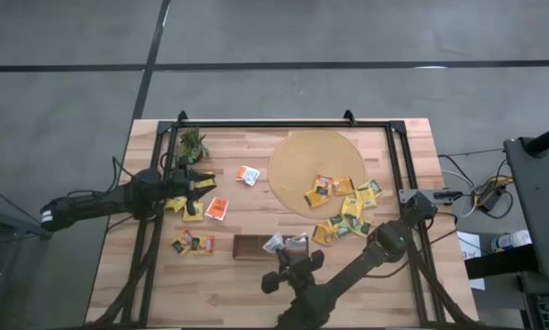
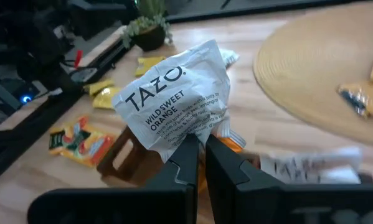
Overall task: Pick & Place Tea
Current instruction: Put the white tea bag into the right section of the wooden organizer
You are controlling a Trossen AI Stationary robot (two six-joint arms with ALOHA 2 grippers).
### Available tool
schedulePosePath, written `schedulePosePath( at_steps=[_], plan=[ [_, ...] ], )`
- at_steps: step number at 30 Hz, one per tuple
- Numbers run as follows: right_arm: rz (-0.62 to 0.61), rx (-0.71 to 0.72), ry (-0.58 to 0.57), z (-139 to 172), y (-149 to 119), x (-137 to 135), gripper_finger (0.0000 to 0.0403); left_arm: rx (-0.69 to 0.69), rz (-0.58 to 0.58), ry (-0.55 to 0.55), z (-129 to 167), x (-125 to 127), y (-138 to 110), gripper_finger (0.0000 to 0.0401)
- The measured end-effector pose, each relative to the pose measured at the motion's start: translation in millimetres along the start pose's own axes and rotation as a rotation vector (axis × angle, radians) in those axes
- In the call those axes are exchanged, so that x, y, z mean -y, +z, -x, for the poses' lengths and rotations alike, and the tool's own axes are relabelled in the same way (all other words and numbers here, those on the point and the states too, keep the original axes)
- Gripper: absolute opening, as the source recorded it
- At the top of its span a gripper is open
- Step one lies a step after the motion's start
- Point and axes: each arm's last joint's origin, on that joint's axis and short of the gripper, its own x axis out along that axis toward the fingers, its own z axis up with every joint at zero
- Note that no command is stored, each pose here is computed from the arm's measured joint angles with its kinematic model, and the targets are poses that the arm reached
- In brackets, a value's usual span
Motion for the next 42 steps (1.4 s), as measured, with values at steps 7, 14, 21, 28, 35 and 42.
schedulePosePath(
  at_steps=[7,14,21,28,35,42],
  plan=[
    [0.047,0.051,0.046,6.4,14.6,-2.7,0.0011,0.000,0.000,0.000,0.0,0.0,0.0,0.0147],
    [0.149,0.195,0.111,9.1,34.7,-7.3,0.0011,0.000,0.000,0.000,0.0,0.0,0.0,0.0147],
    [0.238,0.361,0.162,12.4,47.4,-12.1,0.0011,0.000,0.000,0.000,0.0,0.0,0.1,0.0147],
    [0.231,0.373,0.144,10.3,61.3,-29.9,0.0011,0.000,0.000,0.000,0.0,0.0,0.1,0.0147],
    [0.217,0.377,0.129,6.1,69.1,-38.7,0.0013,0.000,0.000,0.000,0.0,0.0,0.1,0.0147],
    [0.267,0.380,0.122,8.6,73.3,-38.0,0.0013,0.000,0.000,0.000,0.0,0.0,0.1,0.0147]
  ],
)
